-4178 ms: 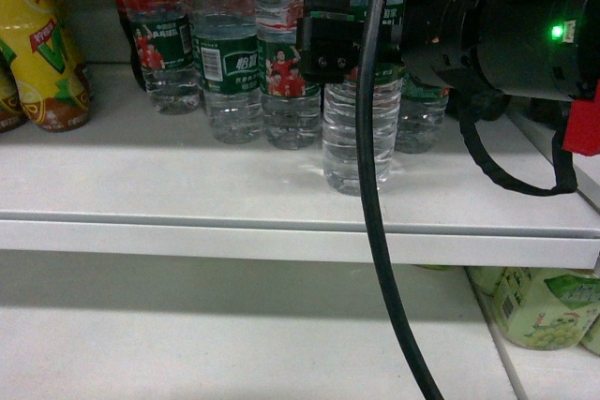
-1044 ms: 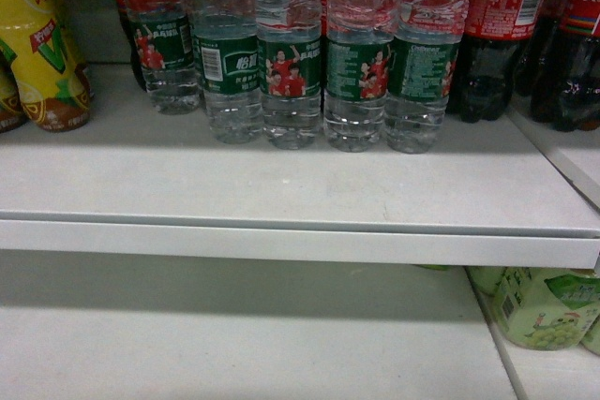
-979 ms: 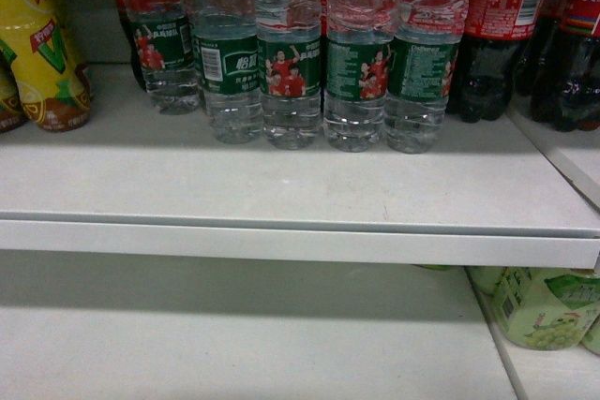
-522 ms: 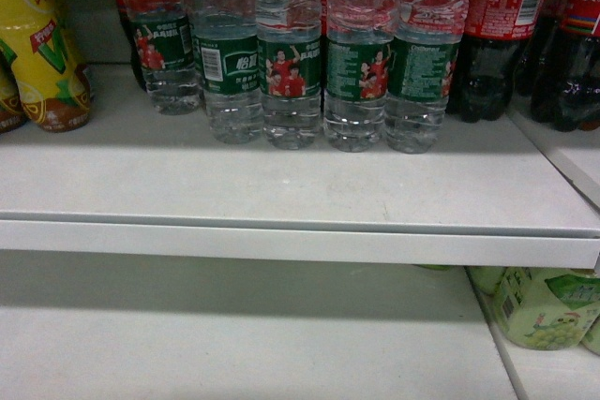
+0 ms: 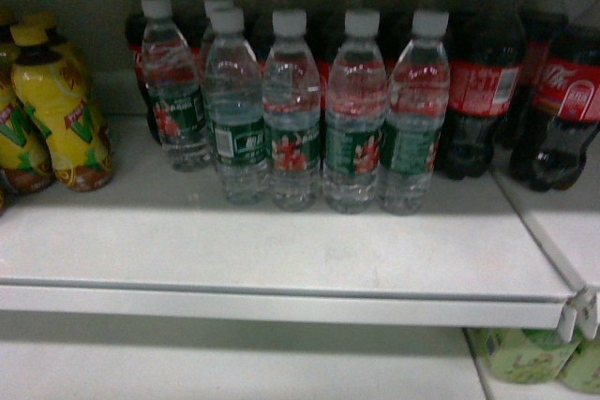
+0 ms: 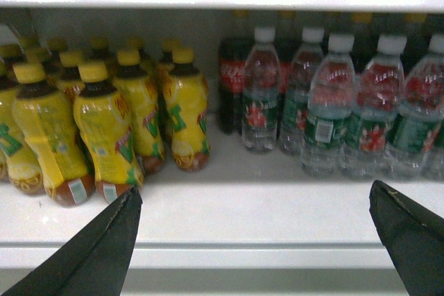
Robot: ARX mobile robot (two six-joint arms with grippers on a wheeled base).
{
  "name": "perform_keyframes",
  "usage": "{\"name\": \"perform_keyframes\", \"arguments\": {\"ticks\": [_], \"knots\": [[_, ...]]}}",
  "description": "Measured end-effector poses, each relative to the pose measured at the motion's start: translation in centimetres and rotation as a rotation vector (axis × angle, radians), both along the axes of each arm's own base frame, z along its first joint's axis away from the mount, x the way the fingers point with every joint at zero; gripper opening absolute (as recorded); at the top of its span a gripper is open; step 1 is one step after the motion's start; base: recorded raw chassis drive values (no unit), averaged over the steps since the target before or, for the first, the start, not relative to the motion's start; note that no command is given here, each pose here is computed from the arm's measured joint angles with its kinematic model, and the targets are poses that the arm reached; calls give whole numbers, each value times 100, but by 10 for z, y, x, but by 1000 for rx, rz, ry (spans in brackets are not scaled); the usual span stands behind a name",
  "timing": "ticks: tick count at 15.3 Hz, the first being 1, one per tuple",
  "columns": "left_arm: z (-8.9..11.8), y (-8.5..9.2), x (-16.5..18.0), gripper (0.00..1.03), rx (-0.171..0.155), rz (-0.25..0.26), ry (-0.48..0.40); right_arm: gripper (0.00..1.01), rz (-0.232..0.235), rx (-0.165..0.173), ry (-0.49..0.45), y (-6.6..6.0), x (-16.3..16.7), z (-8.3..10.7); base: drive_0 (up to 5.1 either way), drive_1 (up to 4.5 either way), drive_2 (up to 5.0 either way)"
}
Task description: Move water from second to third shelf
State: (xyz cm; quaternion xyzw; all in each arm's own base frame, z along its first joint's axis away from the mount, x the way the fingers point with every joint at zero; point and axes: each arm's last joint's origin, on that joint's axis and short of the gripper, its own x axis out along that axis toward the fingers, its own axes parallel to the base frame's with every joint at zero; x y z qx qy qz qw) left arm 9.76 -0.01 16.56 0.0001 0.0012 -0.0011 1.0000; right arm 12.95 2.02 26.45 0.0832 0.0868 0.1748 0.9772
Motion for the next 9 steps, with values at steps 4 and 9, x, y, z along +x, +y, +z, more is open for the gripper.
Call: {"name": "perform_keyframes", "arguments": {"ticks": [4, 9], "knots": [[0, 0, 0, 98, 0, 2, 1, 42, 0, 0, 0, 0, 0, 0, 0, 0, 0], [0, 0, 0, 98, 0, 2, -3, 42, 1, 1, -7, 0, 0, 1, 0, 0, 0]]}}
